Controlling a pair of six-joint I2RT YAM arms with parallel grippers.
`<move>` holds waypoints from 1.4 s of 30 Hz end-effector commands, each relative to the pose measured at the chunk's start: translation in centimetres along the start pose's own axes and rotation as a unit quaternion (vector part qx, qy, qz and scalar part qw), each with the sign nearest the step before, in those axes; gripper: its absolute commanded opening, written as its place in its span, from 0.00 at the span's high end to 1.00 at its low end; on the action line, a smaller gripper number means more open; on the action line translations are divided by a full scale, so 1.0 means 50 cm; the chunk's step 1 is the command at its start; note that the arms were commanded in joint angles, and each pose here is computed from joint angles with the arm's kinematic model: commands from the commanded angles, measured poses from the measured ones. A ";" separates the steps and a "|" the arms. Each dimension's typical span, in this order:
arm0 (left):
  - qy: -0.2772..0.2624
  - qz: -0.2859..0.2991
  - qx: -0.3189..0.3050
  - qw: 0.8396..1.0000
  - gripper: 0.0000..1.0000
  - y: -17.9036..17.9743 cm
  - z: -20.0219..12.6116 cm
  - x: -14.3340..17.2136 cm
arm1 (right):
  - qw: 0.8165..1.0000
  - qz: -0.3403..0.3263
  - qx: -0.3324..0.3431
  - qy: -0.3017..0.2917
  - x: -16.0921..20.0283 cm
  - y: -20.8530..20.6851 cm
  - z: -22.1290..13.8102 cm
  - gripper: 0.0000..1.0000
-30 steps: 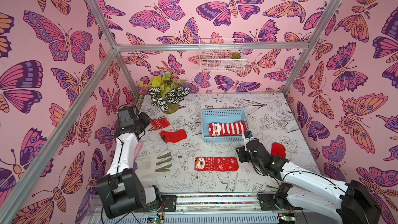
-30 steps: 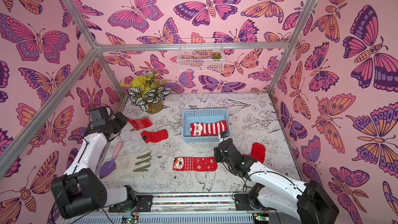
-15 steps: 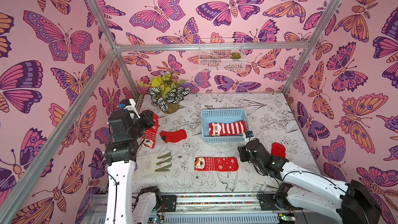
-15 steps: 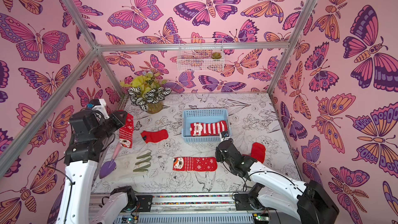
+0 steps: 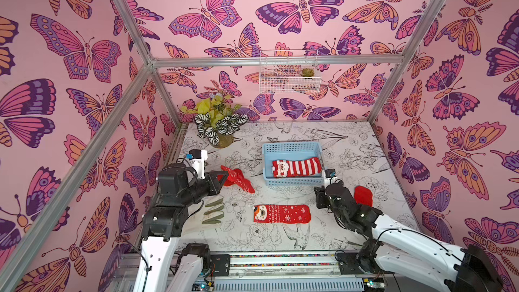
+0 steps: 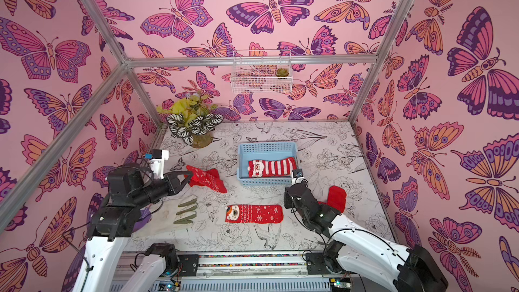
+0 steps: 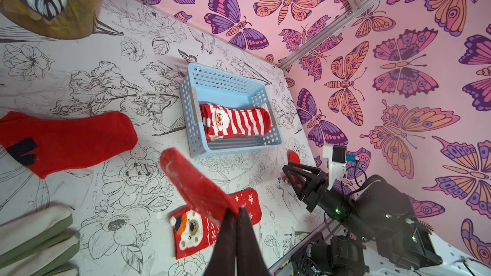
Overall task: Place the socks together as a pair
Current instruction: Flatten out the sock at the center of the board.
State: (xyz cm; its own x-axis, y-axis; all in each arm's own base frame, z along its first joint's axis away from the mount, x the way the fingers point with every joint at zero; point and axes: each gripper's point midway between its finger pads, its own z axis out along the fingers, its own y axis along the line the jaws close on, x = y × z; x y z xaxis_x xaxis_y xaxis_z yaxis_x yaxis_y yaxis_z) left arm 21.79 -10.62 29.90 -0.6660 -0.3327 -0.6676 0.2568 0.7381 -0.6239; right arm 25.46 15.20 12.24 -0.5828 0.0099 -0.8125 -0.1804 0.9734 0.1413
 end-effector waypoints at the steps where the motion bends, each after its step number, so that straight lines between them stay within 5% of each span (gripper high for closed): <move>1: 0.028 0.017 0.000 0.999 1.00 -0.010 -0.018 0.028 | 1.000 -0.010 0.016 -0.007 -0.003 -0.015 -0.004 0.64; 8: 0.098 0.001 0.024 0.995 1.00 -0.025 0.016 0.098 | 1.000 -0.005 0.016 -0.016 -0.007 -0.020 -0.014 0.63; 16: 0.229 0.066 0.030 0.971 0.98 -0.055 0.161 0.266 | 1.000 0.001 0.016 -0.022 -0.009 -0.026 -0.022 0.63; 17: 0.235 0.080 0.035 0.968 0.89 -0.067 0.180 0.281 | 1.000 0.001 0.018 -0.023 -0.009 -0.028 -0.023 0.63; 19: 0.239 0.104 0.040 0.965 0.46 -0.095 0.216 0.296 | 0.999 0.004 0.024 -0.027 -0.011 -0.033 -0.025 0.63; 20: 0.235 0.111 0.043 0.965 0.34 -0.106 0.227 0.295 | 0.999 0.005 0.027 -0.029 -0.009 -0.036 -0.025 0.63; 22: 0.214 0.110 0.052 0.969 0.21 -0.125 0.244 0.281 | 0.999 0.006 0.026 -0.029 -0.006 -0.037 -0.023 0.62; 30: 0.150 0.063 -0.006 0.987 0.19 -0.047 0.225 0.260 | 0.999 0.030 -0.006 0.035 0.033 -0.005 -0.010 0.62; 34: 0.152 0.010 -0.093 0.984 0.19 0.062 0.211 0.269 | 0.992 0.050 -0.031 0.108 0.074 0.040 -0.022 0.61; 42: 0.120 -0.097 -0.176 0.972 0.19 0.207 0.187 0.279 | 0.990 0.010 -0.053 0.130 0.098 0.224 -0.070 0.46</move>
State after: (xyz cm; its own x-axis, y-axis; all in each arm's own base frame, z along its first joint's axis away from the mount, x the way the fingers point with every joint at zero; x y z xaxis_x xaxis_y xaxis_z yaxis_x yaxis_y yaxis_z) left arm 22.18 -14.60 11.80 -0.8371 -0.3099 -0.4509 -0.0283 0.8475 -0.5300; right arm 18.61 23.99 11.52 -0.7528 -0.0809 -0.6533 -0.3017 0.9244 0.2332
